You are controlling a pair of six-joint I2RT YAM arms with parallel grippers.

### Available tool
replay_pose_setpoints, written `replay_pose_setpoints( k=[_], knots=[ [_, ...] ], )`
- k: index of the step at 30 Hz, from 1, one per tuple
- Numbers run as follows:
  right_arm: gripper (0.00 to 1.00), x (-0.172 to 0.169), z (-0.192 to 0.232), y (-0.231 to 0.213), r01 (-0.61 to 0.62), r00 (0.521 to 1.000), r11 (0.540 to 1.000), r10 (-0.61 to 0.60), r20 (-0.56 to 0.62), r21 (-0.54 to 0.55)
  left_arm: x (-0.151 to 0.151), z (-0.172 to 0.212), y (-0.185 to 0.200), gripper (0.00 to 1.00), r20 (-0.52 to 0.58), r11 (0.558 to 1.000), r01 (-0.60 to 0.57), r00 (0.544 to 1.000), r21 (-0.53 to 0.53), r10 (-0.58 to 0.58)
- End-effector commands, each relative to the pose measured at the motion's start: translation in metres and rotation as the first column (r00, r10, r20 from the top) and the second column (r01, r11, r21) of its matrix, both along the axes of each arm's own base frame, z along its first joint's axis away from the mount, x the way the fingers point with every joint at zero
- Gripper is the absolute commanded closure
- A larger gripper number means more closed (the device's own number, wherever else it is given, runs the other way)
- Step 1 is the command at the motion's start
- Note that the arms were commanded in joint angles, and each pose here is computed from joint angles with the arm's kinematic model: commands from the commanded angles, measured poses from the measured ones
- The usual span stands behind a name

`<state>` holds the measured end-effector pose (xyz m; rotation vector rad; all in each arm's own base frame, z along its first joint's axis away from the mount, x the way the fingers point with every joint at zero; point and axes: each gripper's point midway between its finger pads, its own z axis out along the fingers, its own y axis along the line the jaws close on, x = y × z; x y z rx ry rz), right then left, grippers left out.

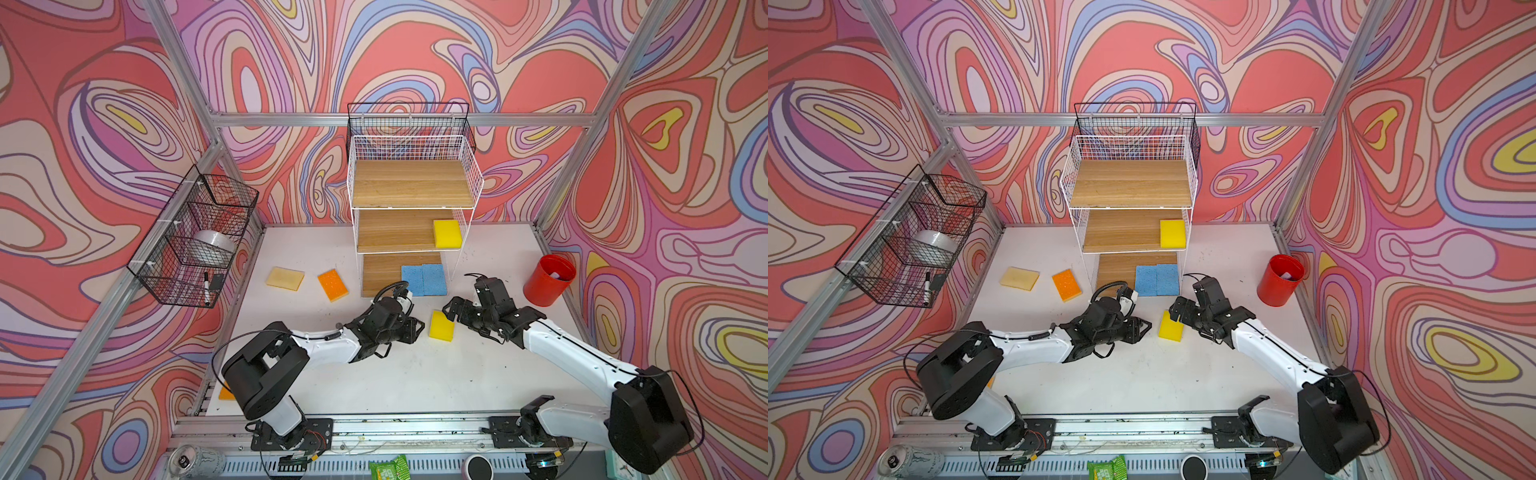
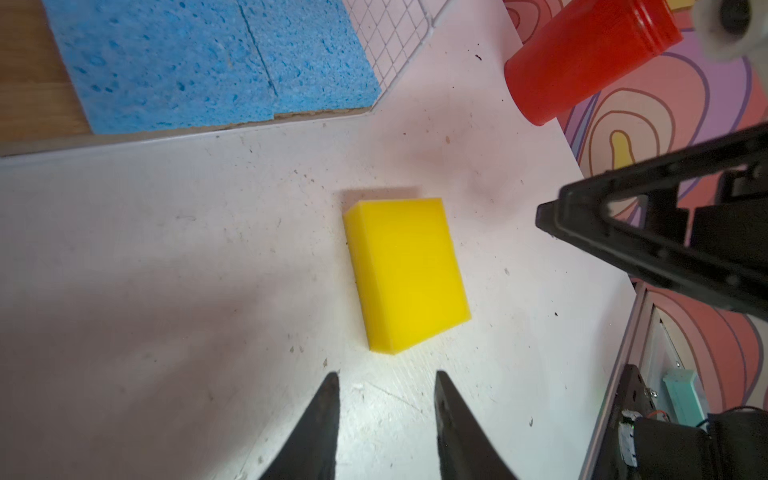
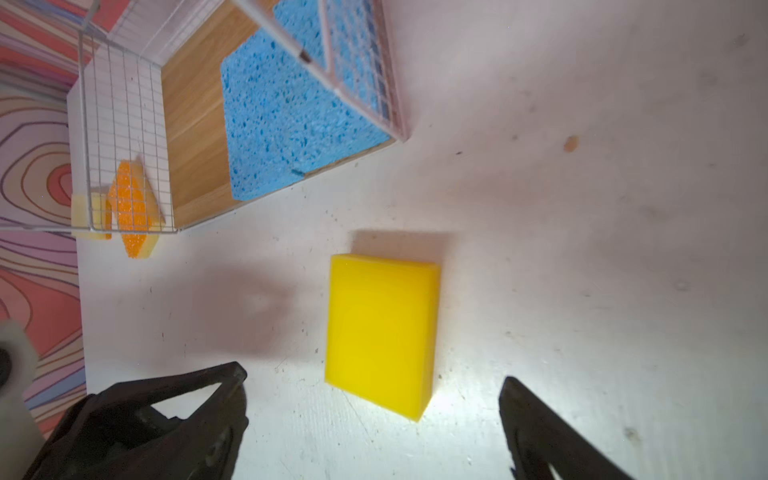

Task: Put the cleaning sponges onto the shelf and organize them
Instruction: 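Grasp the yellow sponge with the left gripper while the right gripper withdraws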

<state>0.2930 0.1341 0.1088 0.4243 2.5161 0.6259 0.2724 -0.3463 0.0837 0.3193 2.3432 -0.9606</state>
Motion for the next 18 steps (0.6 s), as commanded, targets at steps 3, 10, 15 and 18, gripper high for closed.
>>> replay_pose_setpoints(
  k=[3,10,15,18],
  knots=[
    [0.02,-0.009,-0.001,-0.035,0.035,0.999,0.999,-0.035,0.000,-0.001,0.003,-0.008,-0.017,0.61,-0.032,0.998,-0.034,0.999,0.046,0.036],
    [0.02,-0.006,0.005,-0.043,0.016,0.999,1.000,-0.015,0.034,-0.011,0.004,-0.024,-0.020,0.72,-0.060,0.988,-0.079,0.994,0.134,0.087],
    [0.02,-0.003,0.004,-0.040,-0.027,0.999,1.000,0.028,0.041,-0.012,0.005,-0.030,-0.017,0.72,-0.081,0.980,-0.127,0.987,0.151,0.140],
    [0.02,0.001,0.002,-0.033,-0.051,0.998,0.999,0.050,0.044,0.016,0.002,-0.034,-0.029,0.71,-0.108,0.985,-0.115,0.986,0.126,0.129]
  ],
)
